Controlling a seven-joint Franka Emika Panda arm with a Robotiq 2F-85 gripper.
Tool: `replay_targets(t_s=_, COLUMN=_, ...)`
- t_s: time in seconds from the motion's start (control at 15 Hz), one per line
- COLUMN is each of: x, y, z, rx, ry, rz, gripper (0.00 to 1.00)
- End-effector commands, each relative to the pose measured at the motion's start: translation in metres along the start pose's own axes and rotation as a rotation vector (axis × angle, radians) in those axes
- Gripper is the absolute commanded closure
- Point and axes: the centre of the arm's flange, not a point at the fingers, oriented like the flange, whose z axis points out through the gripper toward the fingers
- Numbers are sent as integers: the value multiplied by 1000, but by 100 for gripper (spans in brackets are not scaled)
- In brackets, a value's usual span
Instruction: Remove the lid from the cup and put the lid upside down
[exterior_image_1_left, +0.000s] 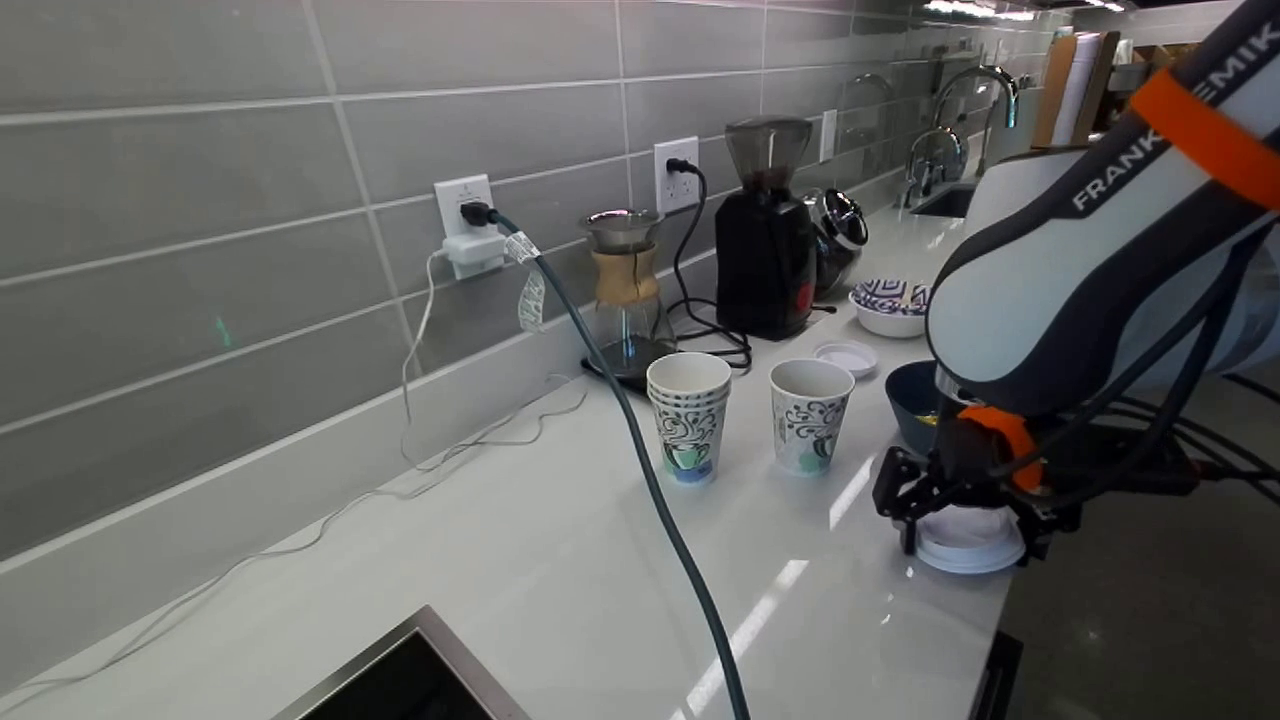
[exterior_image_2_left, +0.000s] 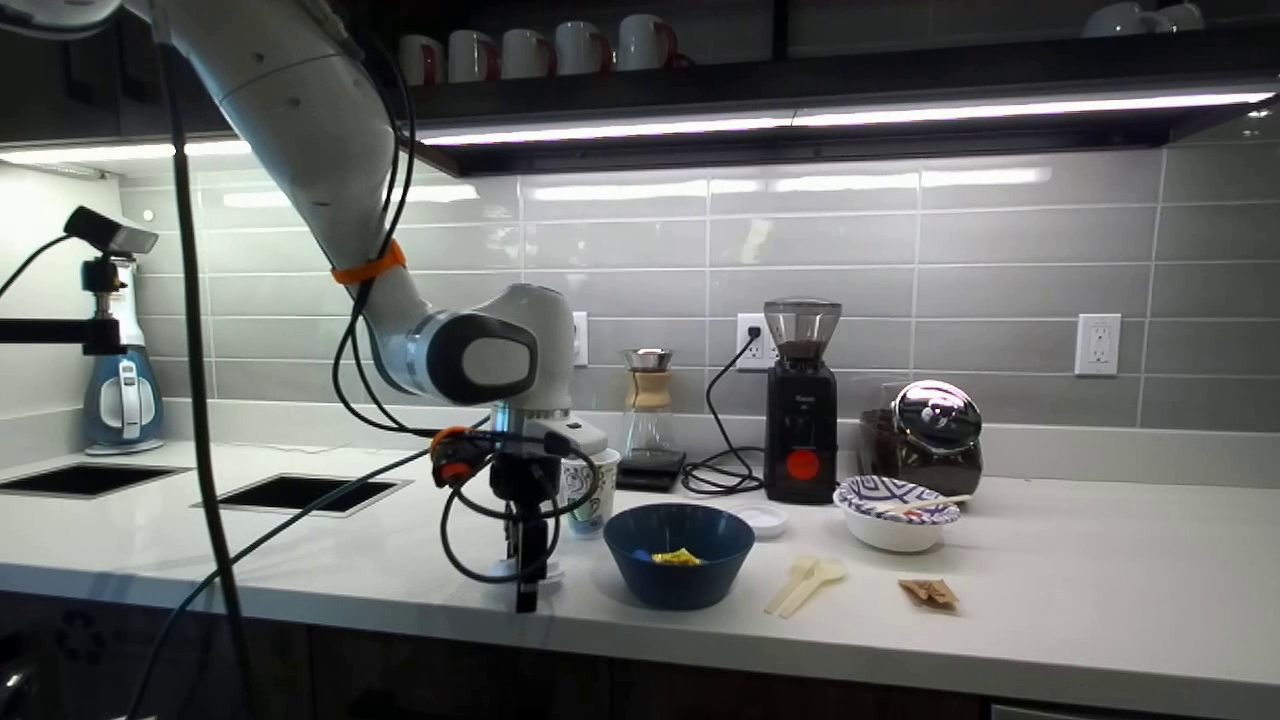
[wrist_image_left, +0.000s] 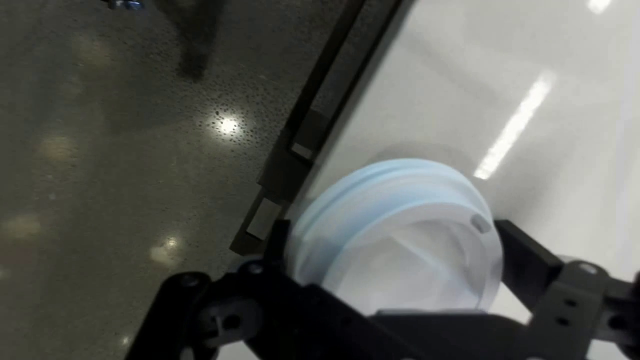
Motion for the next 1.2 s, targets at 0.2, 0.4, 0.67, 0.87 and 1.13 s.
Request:
replay_targets(t_s=0.2, x=-1, y=1, z=-12, rx=-144, ry=-107, rz=-125, gripper=0)
replay_targets(t_s=0.4, x=7, y=-4, z=-13, rx=-135, ry=-98, rz=-194, gripper=0)
replay_targets(t_s=0.67, x=16, y=-18, z=-31, rx=-94, ry=14, rz=-327, gripper=0)
replay_targets(t_s=0.87, x=21, y=-31, z=-36, rx=-32, ry=80, rz=-395, gripper=0)
replay_targets(t_s=1.13, x=18, y=-41, z=-45, rx=36, ry=117, rz=-453, gripper=0)
